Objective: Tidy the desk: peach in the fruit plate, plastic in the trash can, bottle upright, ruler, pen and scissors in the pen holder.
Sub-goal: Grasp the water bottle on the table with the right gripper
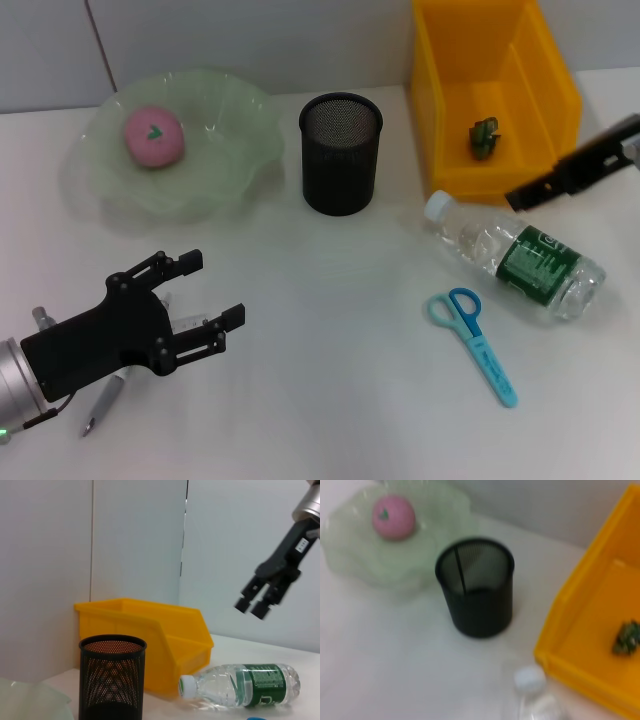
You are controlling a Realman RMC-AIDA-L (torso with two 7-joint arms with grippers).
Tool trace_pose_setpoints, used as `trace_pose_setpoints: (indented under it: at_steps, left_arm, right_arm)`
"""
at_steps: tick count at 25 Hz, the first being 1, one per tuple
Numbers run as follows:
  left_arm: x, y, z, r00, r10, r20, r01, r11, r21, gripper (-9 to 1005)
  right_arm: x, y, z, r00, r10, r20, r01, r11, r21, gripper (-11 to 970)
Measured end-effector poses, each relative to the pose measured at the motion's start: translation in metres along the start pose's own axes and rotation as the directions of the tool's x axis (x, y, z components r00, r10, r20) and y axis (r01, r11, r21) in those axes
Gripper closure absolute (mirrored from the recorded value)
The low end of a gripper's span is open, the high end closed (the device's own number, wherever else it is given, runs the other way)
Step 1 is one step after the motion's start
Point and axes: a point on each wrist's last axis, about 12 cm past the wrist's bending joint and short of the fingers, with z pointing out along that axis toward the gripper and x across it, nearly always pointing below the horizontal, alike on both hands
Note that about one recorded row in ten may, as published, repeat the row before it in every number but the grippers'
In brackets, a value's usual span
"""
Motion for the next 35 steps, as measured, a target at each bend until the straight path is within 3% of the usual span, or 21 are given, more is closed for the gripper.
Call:
trace_pose_setpoints:
  at_steps: [8,35]
  left_arm:
    - [0.000,0.000,0.000,1.000,0.000,0.001,0.000,1.000,0.002,137]
    - [-0.001,0.001,0.002,1.000,0.004,-0.002,-0.004,1.000,0.002,136]
  right_arm:
    - [0.009,-0.002,0.014,0.984,-0.039,-0.175,0.053,0.996,0.073,110]
    - [0.010,-0.003,0.088,0.956,-0.084,-0.283,0.108,0.992,0.072,110]
